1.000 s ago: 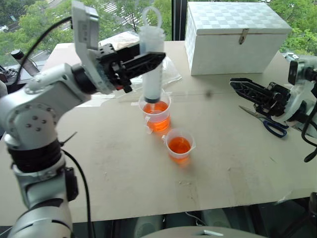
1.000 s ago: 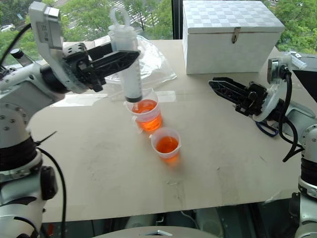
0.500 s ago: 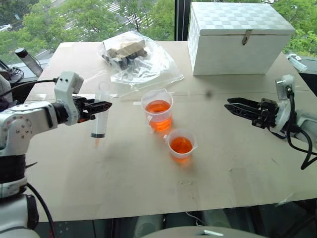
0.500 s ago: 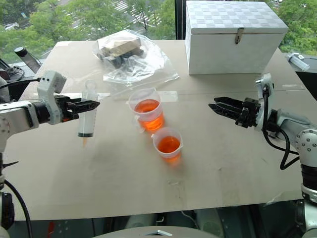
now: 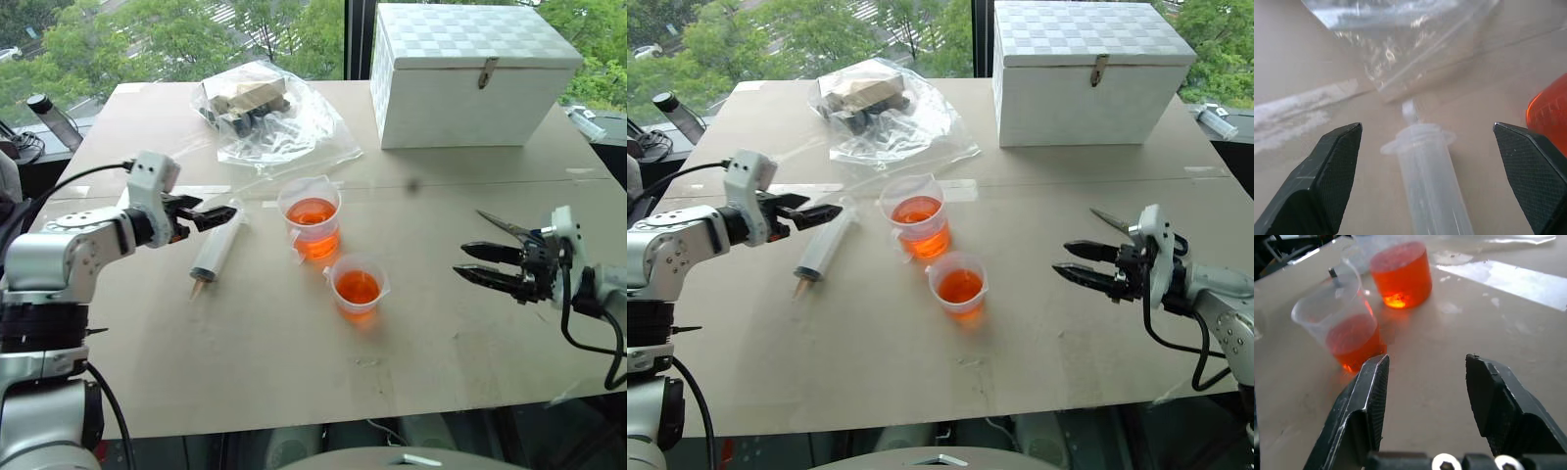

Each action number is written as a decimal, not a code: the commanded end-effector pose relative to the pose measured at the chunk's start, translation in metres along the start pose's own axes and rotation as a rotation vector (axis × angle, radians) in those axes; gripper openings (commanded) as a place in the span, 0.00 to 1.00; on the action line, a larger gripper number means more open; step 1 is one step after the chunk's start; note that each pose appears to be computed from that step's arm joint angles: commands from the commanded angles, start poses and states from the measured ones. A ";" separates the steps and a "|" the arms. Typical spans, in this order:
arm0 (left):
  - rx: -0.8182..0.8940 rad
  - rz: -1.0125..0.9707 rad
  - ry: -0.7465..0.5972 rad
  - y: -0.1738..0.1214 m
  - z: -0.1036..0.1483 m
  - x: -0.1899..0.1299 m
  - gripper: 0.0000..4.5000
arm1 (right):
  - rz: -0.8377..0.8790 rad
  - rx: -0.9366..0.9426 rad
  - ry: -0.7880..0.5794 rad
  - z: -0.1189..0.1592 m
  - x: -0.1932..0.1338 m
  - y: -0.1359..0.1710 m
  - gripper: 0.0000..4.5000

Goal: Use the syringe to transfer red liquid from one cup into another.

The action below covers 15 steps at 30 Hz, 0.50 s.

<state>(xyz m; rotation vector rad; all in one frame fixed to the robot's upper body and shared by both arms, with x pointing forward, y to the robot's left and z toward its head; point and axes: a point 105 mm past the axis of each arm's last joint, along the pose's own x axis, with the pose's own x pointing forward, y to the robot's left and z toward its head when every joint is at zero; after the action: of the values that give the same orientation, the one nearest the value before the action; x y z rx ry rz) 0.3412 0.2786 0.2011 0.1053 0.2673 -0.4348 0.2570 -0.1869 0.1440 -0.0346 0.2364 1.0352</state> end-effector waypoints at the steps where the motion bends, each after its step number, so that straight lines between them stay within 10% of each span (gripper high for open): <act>1: 0.147 -0.147 -0.228 -0.035 0.040 -0.029 0.99 | -0.067 -0.095 -0.004 -0.007 -0.010 -0.007 0.58; 3: 0.166 -0.284 -0.245 -0.071 0.032 -0.044 0.99 | -0.112 -0.067 0.021 -0.023 -0.017 -0.012 0.58; 7: 0.190 -0.372 -0.147 -0.127 -0.013 -0.050 1.00 | -0.115 -0.060 0.032 -0.040 -0.021 -0.006 0.97; 15: 0.133 -0.278 -0.117 -0.157 -0.093 -0.053 1.00 | -0.147 -0.093 0.016 -0.059 -0.014 0.003 0.99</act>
<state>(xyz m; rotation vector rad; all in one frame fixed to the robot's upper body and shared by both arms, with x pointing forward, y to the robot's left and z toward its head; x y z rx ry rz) 0.2056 0.1738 0.1162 0.1241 0.1859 -0.7473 0.2365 -0.2059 0.0832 -0.1165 0.2356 0.9024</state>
